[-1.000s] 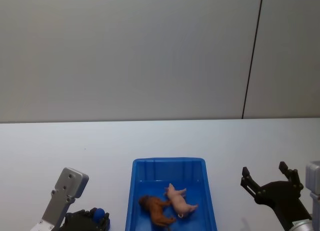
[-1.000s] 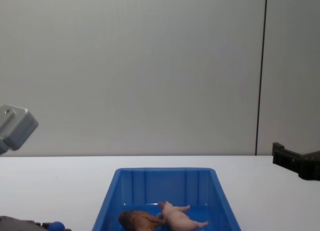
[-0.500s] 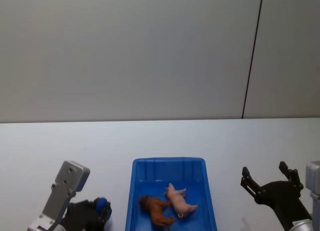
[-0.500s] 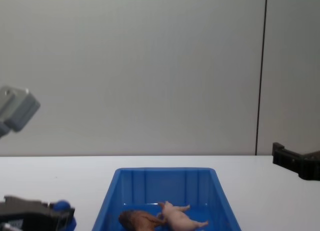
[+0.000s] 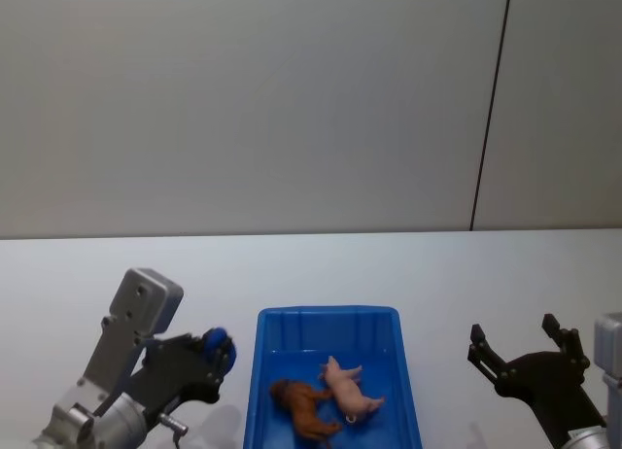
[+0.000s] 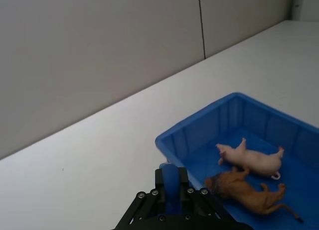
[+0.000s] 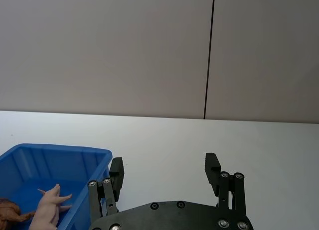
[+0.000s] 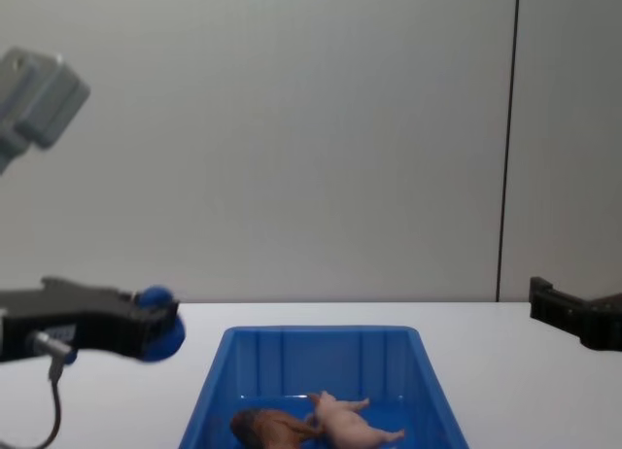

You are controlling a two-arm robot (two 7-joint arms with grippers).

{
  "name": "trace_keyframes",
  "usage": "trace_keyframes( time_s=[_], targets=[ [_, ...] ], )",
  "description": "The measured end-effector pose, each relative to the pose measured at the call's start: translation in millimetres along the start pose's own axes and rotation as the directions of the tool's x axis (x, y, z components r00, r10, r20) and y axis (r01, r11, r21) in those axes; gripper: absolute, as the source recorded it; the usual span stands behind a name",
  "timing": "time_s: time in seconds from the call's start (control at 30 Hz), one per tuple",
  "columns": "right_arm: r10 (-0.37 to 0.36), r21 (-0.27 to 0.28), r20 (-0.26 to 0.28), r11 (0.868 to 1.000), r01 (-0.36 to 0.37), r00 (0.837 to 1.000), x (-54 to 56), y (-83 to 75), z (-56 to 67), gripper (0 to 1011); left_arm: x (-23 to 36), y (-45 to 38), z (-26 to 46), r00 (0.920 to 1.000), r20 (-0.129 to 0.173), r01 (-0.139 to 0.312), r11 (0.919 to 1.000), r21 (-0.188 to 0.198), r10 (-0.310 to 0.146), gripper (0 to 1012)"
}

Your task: Pick up the two dolls from the table and place them into the box.

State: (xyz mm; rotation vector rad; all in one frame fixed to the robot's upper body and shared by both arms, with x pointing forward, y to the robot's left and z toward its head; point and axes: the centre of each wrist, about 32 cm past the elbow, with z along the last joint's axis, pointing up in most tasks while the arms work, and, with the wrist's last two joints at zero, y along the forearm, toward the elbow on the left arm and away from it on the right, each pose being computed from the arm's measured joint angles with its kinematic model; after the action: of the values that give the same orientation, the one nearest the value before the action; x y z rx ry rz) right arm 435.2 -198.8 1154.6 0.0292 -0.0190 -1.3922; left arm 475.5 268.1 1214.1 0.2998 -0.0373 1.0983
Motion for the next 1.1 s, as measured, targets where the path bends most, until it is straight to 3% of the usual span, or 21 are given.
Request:
trace_keyframes(
  time_s=[0.27,0.5,0.67,0.9,1.0,1.1],
  targets=[
    [0.000,0.000,0.000,1.000,0.000,1.000,0.0,0.0,0.0,1001,1.4,-2.7,11.8,0.9969,0.023,0.077,0.9940,-0.078,-0.075,103],
    [0.000,0.000,0.000,1.000,0.000,1.000,0.0,0.0,0.0,1001,2.7,-7.0,18.1,0.9861,0.030,0.166,0.9763,-0.139,-0.163,72],
    [0.000,0.000,0.000,1.000,0.000,1.000,0.0,0.0,0.0,1001,3.3,-11.9,20.3,0.9710,0.034,0.239,0.9550,-0.176,-0.237,108],
    [0.000,0.000,0.000,1.000,0.000,1.000,0.0,0.0,0.0,1001,2.6,-20.4,21.3,0.9416,0.037,0.335,0.9167,-0.218,-0.335,339],
    [0.000,0.000,0.000,1.000,0.000,1.000,0.0,0.0,0.0,1001,2.1,-22.4,21.3,0.9339,0.038,0.354,0.9070,-0.227,-0.355,399],
    [0.000,0.000,0.000,1.000,0.000,1.000,0.0,0.0,0.0,1001,1.8,-24.4,21.4,0.9258,0.040,0.374,0.8967,-0.236,-0.376,538]
  ],
)
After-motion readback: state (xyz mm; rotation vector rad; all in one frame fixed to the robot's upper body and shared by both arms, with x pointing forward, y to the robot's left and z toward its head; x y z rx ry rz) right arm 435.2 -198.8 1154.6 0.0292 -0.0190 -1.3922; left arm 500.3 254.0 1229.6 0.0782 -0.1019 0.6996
